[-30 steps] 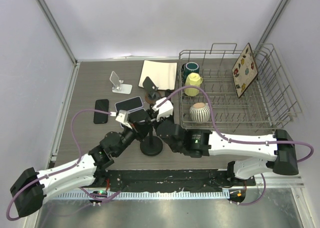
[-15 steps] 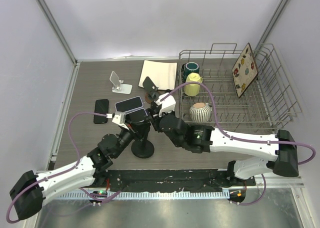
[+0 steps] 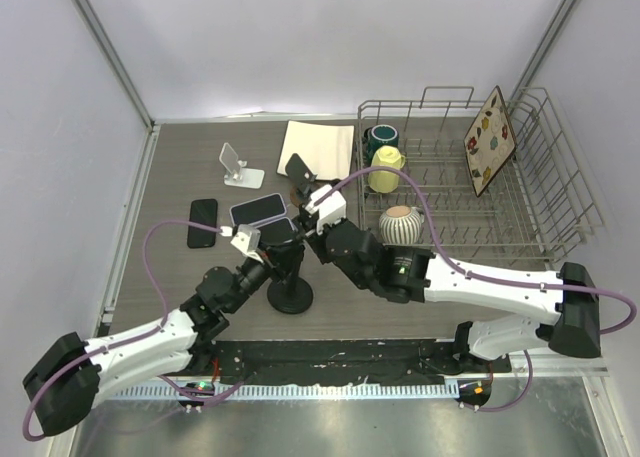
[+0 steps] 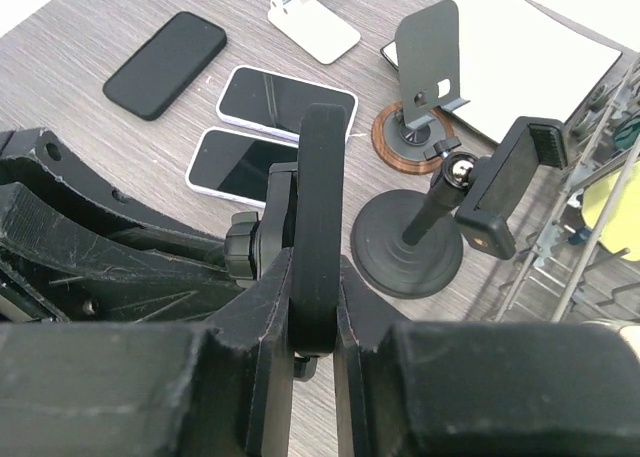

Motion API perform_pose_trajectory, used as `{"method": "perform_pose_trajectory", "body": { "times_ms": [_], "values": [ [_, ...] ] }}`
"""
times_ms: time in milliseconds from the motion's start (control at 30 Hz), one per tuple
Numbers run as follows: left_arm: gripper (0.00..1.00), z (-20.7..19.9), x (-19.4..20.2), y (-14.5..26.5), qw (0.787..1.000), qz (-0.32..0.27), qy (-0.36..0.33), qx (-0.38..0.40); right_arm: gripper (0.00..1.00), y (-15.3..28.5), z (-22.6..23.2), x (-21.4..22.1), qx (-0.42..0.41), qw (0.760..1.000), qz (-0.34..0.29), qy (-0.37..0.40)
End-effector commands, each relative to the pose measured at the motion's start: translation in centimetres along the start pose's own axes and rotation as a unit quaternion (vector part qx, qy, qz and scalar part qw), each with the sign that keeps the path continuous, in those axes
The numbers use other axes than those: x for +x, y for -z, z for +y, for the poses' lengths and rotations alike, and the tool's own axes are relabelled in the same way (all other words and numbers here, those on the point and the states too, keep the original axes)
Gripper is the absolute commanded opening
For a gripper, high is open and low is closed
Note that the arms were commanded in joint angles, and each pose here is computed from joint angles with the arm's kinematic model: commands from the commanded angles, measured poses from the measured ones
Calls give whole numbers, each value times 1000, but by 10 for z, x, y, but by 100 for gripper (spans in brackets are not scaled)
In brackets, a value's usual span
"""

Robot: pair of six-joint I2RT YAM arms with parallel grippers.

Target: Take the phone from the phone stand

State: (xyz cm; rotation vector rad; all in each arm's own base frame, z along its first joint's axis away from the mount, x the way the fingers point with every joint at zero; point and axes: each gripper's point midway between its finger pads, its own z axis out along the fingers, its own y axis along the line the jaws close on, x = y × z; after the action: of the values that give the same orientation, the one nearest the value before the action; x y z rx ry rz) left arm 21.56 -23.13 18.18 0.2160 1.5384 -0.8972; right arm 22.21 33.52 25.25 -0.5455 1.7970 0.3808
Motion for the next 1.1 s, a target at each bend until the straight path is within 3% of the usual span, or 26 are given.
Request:
{"method": "perform_pose_trajectory", "body": {
  "times_ms": [0, 33, 133, 400, 700, 800, 900, 933, 1000, 1033, 1067],
  "values": [
    [20, 45, 10, 1, 994, 12, -62, -85, 1, 25, -30, -48, 41, 997, -60, 41],
    [34, 44, 7, 0, 994, 10, -65, -84, 1, 25, -29, -48, 37, 996, -59, 59],
    [51, 45, 6, -4, 993, 13, -78, -85, 1, 28, -20, -50, 18, 995, -60, 76],
    [59, 35, 6, -10, 992, 28, -110, -55, 1, 31, -10, -48, -19, 992, -57, 107],
    [61, -1, 4, -16, 992, 26, -119, 42, 1, 31, 8, -39, -70, 989, -45, 125],
    [59, -6, -2, -19, 992, 20, -117, 48, 1, 30, 11, -35, -77, 988, -39, 128],
    [45, -12, -1, -20, 991, 24, -113, 63, 1, 29, 15, -30, -85, 987, -31, 131],
    [33, -13, -1, -20, 991, 25, -111, 66, 1, 29, 16, -29, -88, 987, -30, 132],
    [19, -14, 2, -20, 991, 31, -108, 69, 1, 28, 17, -25, -88, 987, -25, 135],
    [2, -14, 4, -20, 991, 33, -108, 70, 1, 27, 16, -23, -86, 987, -22, 138],
    [0, -14, 5, -20, 991, 35, -107, 71, 1, 25, 16, -23, -82, 987, -21, 138]
  ]
}}
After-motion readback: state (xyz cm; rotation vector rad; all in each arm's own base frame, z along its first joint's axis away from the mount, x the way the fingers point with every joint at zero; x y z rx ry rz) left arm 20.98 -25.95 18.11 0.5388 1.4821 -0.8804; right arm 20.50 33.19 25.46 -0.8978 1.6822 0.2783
